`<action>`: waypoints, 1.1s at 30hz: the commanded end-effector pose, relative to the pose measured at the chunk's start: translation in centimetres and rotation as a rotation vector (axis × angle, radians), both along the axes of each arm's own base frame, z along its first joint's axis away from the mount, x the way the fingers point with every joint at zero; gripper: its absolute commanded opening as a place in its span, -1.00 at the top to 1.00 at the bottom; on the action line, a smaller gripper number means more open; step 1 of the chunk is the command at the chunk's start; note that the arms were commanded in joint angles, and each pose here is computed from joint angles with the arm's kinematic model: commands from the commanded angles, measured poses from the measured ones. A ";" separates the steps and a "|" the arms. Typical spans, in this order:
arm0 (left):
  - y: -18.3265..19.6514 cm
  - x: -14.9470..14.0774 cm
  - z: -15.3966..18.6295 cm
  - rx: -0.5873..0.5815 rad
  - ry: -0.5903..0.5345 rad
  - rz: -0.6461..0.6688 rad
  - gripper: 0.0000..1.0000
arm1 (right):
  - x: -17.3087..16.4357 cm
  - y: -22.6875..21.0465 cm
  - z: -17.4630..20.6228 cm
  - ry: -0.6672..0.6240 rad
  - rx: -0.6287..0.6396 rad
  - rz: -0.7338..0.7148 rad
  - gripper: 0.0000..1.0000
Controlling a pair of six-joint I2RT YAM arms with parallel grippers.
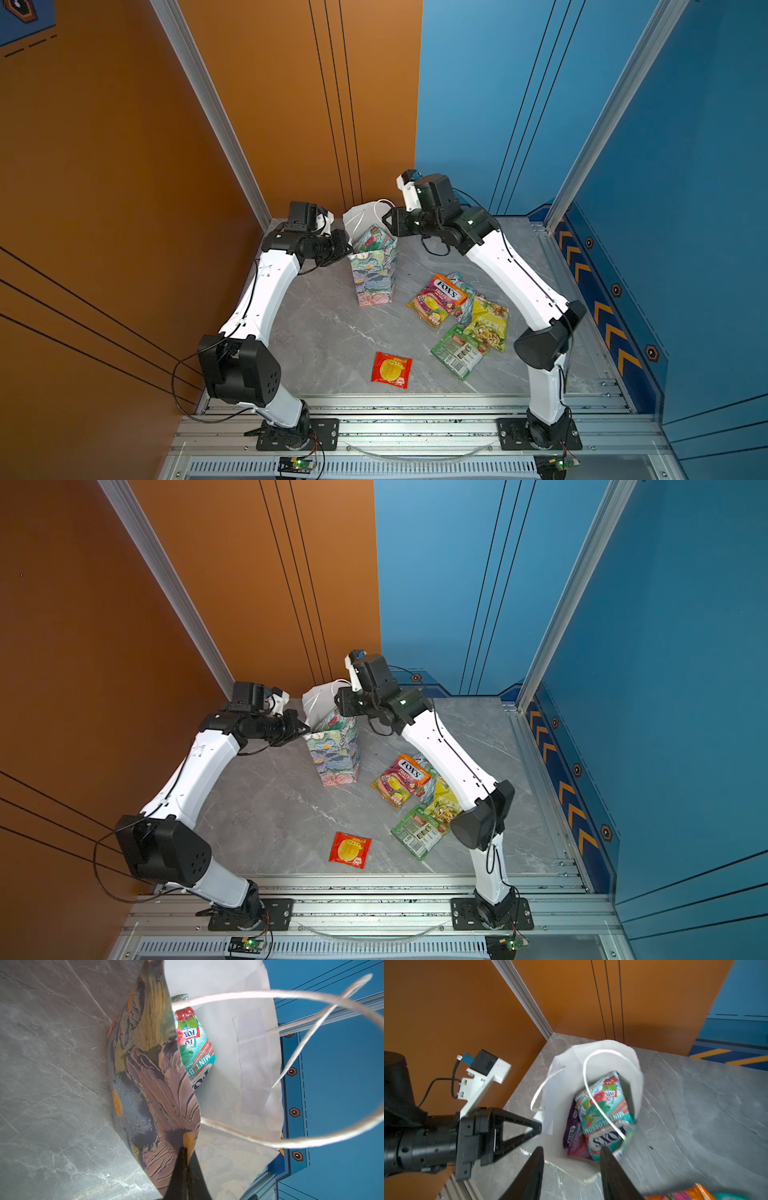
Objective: Place the snacks into the paper bag
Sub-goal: Pick up the snack at the center of the table.
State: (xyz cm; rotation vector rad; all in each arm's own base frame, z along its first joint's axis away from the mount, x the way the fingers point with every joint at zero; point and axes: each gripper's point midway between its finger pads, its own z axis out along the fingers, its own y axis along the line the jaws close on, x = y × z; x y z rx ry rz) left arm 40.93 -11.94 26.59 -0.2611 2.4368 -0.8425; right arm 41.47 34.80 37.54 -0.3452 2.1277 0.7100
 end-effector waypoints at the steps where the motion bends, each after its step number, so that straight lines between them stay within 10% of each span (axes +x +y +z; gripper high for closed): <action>1: 0.0 -0.5 0.7 -0.028 -0.015 -0.005 1.00 | -0.8 -4.0 2.2 -0.032 0.075 -0.074 0.08; 13: 0.3 -0.5 0.3 -0.035 -0.008 -0.001 1.00 | -6.2 -16.4 -14.0 0.328 0.008 -0.350 0.07; 33: 0.1 -0.2 0.2 -0.039 -0.001 0.004 1.00 | -9.4 -16.3 -26.2 0.617 0.182 -0.458 0.08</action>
